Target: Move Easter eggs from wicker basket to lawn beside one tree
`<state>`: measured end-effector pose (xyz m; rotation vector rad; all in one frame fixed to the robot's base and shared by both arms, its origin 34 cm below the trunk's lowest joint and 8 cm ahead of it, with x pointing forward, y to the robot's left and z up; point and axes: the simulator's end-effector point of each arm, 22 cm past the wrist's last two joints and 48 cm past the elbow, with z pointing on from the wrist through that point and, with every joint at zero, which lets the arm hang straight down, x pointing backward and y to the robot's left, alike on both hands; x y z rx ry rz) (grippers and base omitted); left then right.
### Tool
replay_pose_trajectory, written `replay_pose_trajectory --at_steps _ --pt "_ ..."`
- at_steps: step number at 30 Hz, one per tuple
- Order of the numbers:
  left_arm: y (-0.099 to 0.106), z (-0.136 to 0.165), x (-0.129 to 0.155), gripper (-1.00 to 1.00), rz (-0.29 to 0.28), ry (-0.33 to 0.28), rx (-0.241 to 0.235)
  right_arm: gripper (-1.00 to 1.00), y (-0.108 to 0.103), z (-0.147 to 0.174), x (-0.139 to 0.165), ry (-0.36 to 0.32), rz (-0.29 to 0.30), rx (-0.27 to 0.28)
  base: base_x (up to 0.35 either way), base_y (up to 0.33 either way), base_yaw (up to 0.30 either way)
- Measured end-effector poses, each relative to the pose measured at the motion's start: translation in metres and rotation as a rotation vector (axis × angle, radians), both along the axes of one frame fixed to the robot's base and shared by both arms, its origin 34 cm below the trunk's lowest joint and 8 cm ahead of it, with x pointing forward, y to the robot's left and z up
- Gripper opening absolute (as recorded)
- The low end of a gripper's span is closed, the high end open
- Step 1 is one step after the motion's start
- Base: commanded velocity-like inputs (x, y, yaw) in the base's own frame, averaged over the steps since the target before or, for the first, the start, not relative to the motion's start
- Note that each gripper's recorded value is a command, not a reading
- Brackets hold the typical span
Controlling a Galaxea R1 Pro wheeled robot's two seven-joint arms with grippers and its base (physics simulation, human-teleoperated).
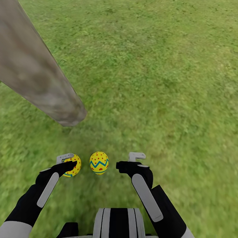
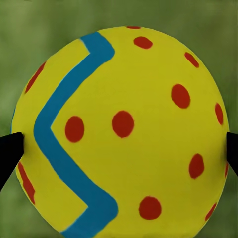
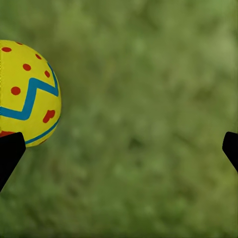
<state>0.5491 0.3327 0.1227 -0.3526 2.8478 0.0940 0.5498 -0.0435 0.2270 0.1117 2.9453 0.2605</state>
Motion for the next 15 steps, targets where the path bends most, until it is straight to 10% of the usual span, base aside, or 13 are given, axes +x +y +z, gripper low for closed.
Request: replay_pose_trajectory --at_steps 14,15 --pt "0.0009 0.0001 0.0001 -1.00 0.008 -0.002 -0.004 1.00 0.0001 0.0000 0.0000 0.000 0.000 0.000 0.000 0.000 0.000" --pt "0.0009 0.0001 0.0001 1.00 0.008 -0.002 -0.004 1.00 0.0000 0.0000 0.0000 0.000 0.000 0.000 0.000 0.000 0.000"
